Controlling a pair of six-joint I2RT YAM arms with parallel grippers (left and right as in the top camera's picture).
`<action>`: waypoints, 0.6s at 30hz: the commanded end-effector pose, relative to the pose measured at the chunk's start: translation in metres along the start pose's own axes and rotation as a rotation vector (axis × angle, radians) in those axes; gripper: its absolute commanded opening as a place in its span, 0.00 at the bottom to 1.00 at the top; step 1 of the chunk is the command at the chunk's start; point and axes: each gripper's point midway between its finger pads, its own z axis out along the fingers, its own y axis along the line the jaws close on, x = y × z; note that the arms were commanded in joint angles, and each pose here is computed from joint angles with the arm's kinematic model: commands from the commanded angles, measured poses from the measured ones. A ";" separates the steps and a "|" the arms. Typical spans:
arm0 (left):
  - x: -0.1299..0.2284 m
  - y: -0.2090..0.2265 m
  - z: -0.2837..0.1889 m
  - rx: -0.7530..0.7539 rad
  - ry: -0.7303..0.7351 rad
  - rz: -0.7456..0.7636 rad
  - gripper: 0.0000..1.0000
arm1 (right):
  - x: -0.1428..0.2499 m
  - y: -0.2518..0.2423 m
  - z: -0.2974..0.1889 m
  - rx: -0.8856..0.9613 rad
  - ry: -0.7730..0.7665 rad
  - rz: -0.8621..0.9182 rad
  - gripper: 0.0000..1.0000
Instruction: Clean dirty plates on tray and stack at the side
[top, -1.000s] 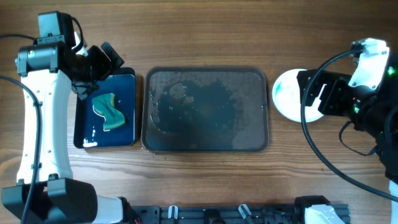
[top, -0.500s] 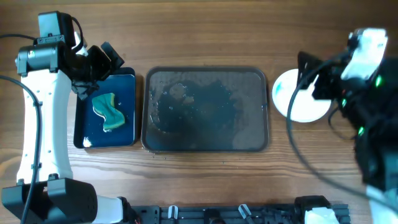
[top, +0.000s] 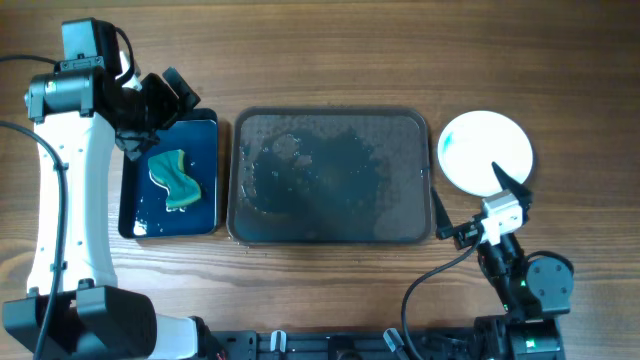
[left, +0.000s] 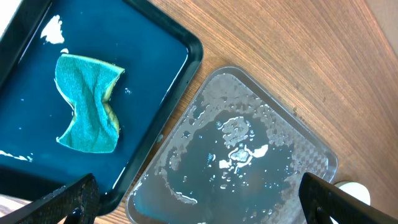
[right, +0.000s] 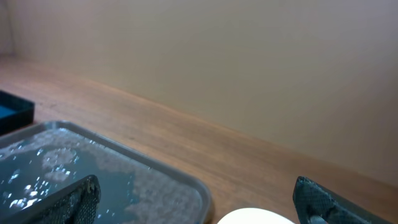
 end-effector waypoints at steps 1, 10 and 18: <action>0.001 -0.002 0.002 0.009 0.010 -0.001 1.00 | 0.010 0.009 -0.002 -0.032 -0.021 -0.024 1.00; 0.001 -0.002 0.002 0.009 0.010 -0.001 1.00 | 0.017 0.012 -0.005 -0.025 -0.067 -0.037 0.99; 0.001 -0.002 0.002 0.009 0.010 -0.001 1.00 | 0.025 0.015 -0.007 -0.031 -0.039 -0.028 1.00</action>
